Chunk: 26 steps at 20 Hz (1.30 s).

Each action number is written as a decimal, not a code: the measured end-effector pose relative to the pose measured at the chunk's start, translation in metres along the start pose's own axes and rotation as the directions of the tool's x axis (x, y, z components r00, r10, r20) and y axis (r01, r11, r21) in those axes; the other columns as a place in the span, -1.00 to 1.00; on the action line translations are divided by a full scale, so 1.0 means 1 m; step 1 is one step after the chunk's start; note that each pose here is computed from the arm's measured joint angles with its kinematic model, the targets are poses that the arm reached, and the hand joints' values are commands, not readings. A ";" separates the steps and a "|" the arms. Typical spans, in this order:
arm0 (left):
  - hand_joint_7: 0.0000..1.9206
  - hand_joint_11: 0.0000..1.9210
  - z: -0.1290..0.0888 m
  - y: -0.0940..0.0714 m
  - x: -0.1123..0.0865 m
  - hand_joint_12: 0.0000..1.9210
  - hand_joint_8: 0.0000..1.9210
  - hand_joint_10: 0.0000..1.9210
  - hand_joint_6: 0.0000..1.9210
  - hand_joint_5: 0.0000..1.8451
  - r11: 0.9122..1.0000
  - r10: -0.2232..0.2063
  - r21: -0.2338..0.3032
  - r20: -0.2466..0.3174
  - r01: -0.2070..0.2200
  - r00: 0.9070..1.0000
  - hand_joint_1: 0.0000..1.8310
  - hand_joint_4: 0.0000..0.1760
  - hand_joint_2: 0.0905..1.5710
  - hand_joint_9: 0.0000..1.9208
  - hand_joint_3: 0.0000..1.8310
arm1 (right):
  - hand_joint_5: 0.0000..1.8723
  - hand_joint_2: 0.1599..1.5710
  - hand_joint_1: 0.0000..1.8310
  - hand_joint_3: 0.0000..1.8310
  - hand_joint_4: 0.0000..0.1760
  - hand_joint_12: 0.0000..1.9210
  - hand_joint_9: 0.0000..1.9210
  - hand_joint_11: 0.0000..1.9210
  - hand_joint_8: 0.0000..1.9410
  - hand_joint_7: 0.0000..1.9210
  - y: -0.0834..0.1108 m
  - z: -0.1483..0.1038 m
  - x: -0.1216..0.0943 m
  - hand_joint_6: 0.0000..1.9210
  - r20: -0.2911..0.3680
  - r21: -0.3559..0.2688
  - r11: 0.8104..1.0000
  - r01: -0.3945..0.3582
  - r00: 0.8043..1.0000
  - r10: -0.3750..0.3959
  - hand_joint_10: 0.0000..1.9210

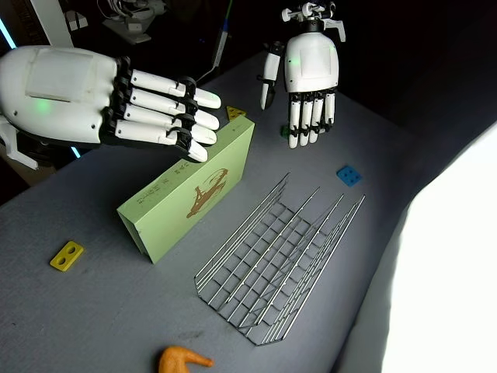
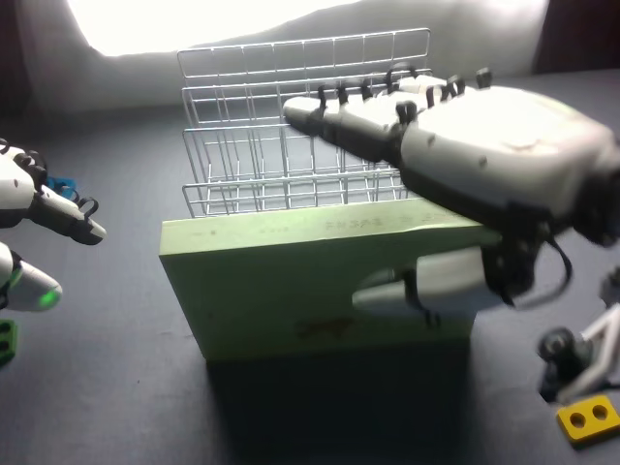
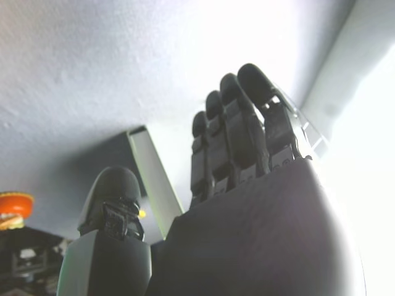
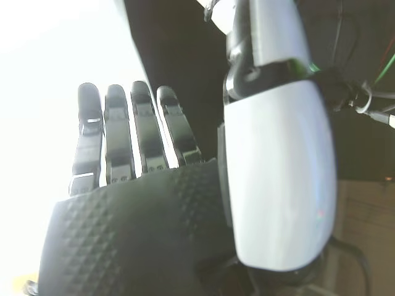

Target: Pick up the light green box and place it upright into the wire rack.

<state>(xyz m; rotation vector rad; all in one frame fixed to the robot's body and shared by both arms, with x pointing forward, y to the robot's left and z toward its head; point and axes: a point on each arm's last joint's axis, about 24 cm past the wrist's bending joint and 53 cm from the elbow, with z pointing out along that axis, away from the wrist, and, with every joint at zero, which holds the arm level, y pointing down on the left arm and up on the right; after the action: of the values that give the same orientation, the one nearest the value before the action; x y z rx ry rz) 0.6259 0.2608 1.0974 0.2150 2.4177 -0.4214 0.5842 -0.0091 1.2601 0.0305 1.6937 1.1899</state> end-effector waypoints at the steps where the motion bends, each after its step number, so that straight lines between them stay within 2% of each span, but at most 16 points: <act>1: -0.66 -1.00 0.000 0.001 0.001 0.19 -1.00 -1.00 -1.00 -0.72 1.000 -0.021 -0.004 -0.006 0.021 1.000 -0.77 -1.00 0.68 -0.63 -1.00 | -0.97 0.10 0.03 -1.00 -1.00 -0.41 -0.86 -1.00 -1.00 -0.88 -0.005 0.005 -0.001 -1.00 0.003 0.010 1.000 -0.001 1.000 0.001 -1.00; 2: -0.66 -1.00 0.000 0.003 0.002 0.19 -1.00 -1.00 -1.00 -0.73 0.999 -0.048 -0.011 -0.014 0.048 0.999 -0.77 -1.00 0.68 -0.64 -1.00 | -0.99 0.11 0.02 -1.00 -1.00 -0.47 -0.87 -1.00 -1.00 -0.90 -0.010 0.012 0.003 -1.00 -0.008 0.027 1.000 -0.012 1.000 0.012 -1.00; 5: -0.66 -1.00 -0.001 0.010 0.007 0.20 -1.00 -1.00 -1.00 -0.74 0.997 -0.073 -0.044 -0.038 0.071 0.997 -0.76 -1.00 0.67 -0.63 -1.00 | -0.99 0.12 0.00 -1.00 -1.00 -0.47 -0.86 -1.00 -1.00 -0.90 -0.013 0.020 0.019 -1.00 -0.077 0.048 0.998 -0.040 0.996 0.044 -1.00; 7: -0.66 -1.00 -0.003 0.012 0.008 0.19 -1.00 -1.00 -1.00 -0.75 0.996 -0.074 -0.055 -0.050 0.071 0.996 -0.74 -1.00 0.67 -0.64 -1.00 | -0.98 0.11 0.00 -1.00 -1.00 -0.49 -0.87 -1.00 -1.00 -0.91 -0.014 0.023 0.019 -0.99 -0.083 0.049 0.998 -0.046 0.995 0.050 -1.00; 9: -0.67 -1.00 -0.007 0.014 -0.002 0.21 -1.00 -1.00 -1.00 -0.75 0.993 -0.094 -0.067 -0.027 0.092 0.995 -0.75 -1.00 0.67 -0.64 -1.00 | -0.97 0.11 -0.01 -1.00 -1.00 -0.47 -0.85 -1.00 -0.99 -0.89 -0.019 0.029 0.018 -0.99 -0.078 0.058 0.997 -0.049 0.996 0.053 -0.99; 12: -0.67 -1.00 -0.012 0.010 -0.010 0.20 -1.00 -1.00 -1.00 -0.75 0.995 -0.077 -0.065 -0.006 0.076 0.997 -0.76 -1.00 0.67 -0.64 -1.00 | -0.98 0.11 -0.01 -1.00 -1.00 -0.51 -0.84 -1.00 -0.99 -0.85 -0.020 0.035 0.017 -1.00 -0.085 0.075 0.996 -0.044 0.995 0.051 -0.99; 17: -0.68 -1.00 -0.012 0.008 -0.006 0.17 -1.00 -1.00 -1.00 -0.74 0.994 -0.089 -0.065 -0.021 0.087 0.996 -0.77 -1.00 0.68 -0.65 -1.00 | -0.97 0.13 -0.05 -1.00 -1.00 -0.53 -0.84 -1.00 -1.00 -0.86 -0.022 0.046 0.023 -1.00 -0.097 0.079 0.996 -0.052 0.993 0.060 -0.99; 20: -0.68 -1.00 -0.006 0.010 -0.011 0.19 -1.00 -1.00 -1.00 -0.75 0.993 -0.093 -0.069 -0.020 0.091 0.995 -0.77 -1.00 0.67 -0.65 -1.00 | -0.94 0.10 0.02 -1.00 -1.00 -0.53 -0.82 -1.00 -0.99 -0.83 -0.025 0.048 0.028 -0.99 -0.106 0.083 0.996 -0.030 0.994 0.039 -0.99; 21: -0.68 -1.00 -0.003 0.010 -0.011 0.19 -1.00 -1.00 -1.00 -0.75 0.994 -0.088 -0.069 -0.020 0.086 0.996 -0.77 -1.00 0.67 -0.64 -1.00 | -0.91 0.10 0.02 -1.00 -1.00 -0.46 -0.81 -1.00 -0.99 -0.81 -0.025 0.049 0.033 -0.98 -0.118 0.081 0.997 -0.019 0.993 0.028 -0.99; 23: -0.66 -1.00 0.000 0.006 -0.002 0.20 -0.99 -0.99 -0.99 -0.73 0.995 -0.079 -0.069 -0.044 0.076 0.996 -0.74 -1.00 0.66 -0.63 -1.00 | -0.92 0.12 0.01 -1.00 -1.00 -0.46 -0.83 -1.00 -1.00 -0.83 -0.026 0.050 0.038 -0.99 -0.128 0.083 0.997 -0.007 0.992 0.017 -1.00; 25: -0.65 -1.00 0.002 0.007 0.004 0.20 -0.99 -0.99 -0.99 -0.73 0.995 -0.064 -0.075 -0.060 0.059 0.996 -0.74 -1.00 0.67 -0.63 -1.00 | -0.92 0.14 -0.04 -0.99 -1.00 -0.35 -0.83 -1.00 -1.00 -0.84 -0.028 0.050 0.038 -1.00 -0.125 0.086 0.996 -0.004 0.992 0.015 -1.00; 26: -0.65 -1.00 0.002 0.008 0.003 0.20 -0.99 -0.99 -0.99 -0.72 0.996 -0.056 -0.077 -0.060 0.051 0.997 -0.74 -1.00 0.67 -0.63 -1.00 | -0.92 0.16 -0.05 -0.99 -1.00 -0.36 -0.84 -1.00 -1.00 -0.85 -0.028 0.051 0.037 -1.00 -0.120 0.089 0.996 -0.004 0.993 0.015 -1.00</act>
<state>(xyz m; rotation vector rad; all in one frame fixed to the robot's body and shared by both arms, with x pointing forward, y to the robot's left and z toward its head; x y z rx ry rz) 0.6265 0.2681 1.0921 0.1322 2.4994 -0.3517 0.6176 0.0307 1.2143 0.0217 1.8529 1.1429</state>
